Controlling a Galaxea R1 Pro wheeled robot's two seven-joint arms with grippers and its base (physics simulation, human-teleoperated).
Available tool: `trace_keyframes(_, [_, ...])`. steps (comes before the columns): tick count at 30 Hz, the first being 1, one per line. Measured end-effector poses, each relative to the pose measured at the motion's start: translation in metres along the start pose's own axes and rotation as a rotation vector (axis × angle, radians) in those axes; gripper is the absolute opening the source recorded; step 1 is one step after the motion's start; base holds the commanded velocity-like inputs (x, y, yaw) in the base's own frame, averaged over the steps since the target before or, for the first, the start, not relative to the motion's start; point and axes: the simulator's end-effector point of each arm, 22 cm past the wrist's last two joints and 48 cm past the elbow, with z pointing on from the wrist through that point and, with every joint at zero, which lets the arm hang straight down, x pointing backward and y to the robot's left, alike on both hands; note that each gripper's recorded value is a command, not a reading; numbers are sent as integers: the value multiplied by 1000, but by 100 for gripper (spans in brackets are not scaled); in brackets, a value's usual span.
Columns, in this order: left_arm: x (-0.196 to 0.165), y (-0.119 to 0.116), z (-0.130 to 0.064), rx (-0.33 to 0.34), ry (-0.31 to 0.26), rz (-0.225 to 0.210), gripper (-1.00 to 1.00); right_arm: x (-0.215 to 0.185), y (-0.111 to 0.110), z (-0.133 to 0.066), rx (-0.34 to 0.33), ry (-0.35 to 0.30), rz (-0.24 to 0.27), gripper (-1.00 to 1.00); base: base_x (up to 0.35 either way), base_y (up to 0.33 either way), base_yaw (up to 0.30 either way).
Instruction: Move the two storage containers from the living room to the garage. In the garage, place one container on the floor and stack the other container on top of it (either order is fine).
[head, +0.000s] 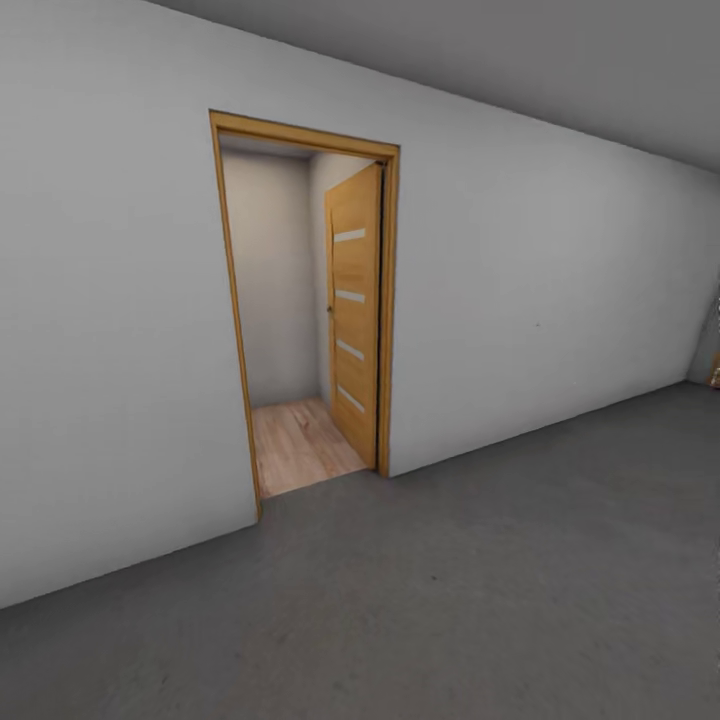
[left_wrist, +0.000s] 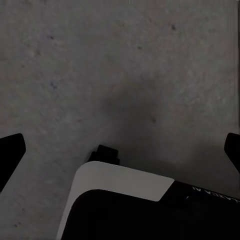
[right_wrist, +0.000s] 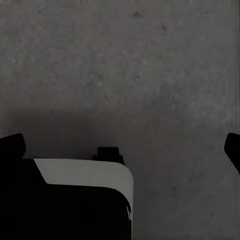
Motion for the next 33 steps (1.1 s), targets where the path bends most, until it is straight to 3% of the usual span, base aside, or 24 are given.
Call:
trace_keyframes(14, [9,3,0,-4,37,2,100,0,1,0,-2,0,-1,100,283,-109,-6])
trace_keyframes(33, [11,3,0,-5,43,0,100,-1,1,0,-1,-2,-6,100,301,-116,0])
